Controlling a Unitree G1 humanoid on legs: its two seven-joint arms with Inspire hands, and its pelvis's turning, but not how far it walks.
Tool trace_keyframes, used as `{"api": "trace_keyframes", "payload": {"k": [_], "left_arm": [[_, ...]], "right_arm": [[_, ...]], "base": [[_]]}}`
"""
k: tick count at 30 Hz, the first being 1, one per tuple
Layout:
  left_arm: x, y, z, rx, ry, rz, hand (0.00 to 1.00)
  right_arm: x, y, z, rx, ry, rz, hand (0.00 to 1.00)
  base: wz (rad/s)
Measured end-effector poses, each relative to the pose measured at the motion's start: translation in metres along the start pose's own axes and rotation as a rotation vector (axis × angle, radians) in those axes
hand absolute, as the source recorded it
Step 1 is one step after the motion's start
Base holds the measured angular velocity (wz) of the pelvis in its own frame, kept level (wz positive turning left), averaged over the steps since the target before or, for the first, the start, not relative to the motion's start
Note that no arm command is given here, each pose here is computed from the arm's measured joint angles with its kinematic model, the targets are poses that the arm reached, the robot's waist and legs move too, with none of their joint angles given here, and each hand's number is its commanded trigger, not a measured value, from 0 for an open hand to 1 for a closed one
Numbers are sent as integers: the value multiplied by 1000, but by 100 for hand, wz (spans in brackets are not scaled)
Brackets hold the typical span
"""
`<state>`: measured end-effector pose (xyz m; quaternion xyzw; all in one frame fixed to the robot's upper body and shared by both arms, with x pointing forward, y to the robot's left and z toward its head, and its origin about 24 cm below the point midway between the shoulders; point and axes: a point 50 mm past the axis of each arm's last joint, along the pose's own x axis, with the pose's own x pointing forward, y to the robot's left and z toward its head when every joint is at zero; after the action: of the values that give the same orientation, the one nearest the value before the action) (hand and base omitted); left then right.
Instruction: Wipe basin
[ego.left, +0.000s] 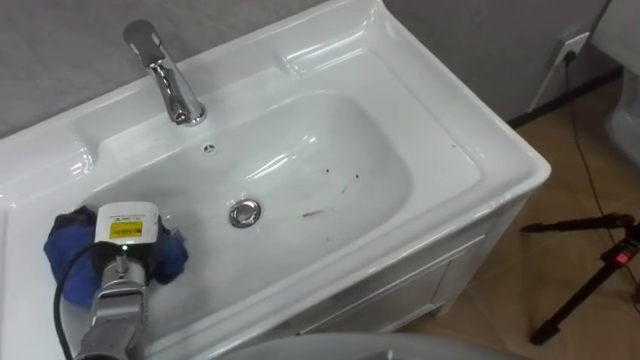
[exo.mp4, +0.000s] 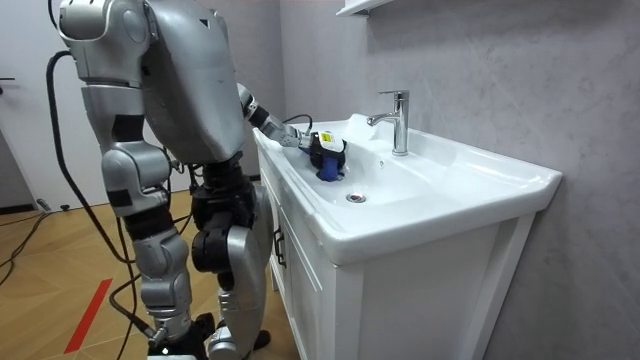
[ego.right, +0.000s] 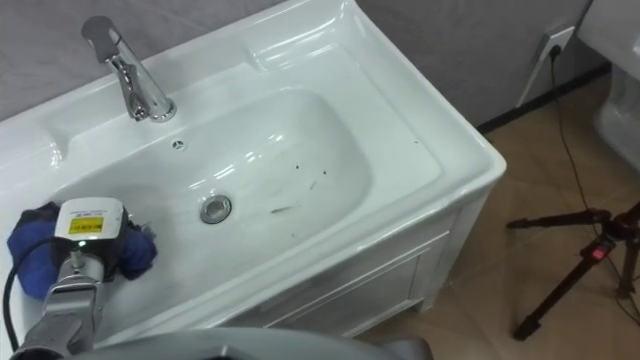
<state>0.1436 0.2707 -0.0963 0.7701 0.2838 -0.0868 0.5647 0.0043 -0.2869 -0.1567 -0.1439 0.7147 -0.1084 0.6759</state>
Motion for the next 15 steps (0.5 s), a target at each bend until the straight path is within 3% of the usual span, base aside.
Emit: {"api": "trace_keyframes", "payload": {"k": [12,15], "left_arm": [[2,5,1,-30,8,-28,100],[5,8,-1,-108,32,-46,100]], "right_arm": [[0,-10,3,14,-16,-43,0],[0,-8,5,14,-21,-42,0]], "base": [[5],[8]]}}
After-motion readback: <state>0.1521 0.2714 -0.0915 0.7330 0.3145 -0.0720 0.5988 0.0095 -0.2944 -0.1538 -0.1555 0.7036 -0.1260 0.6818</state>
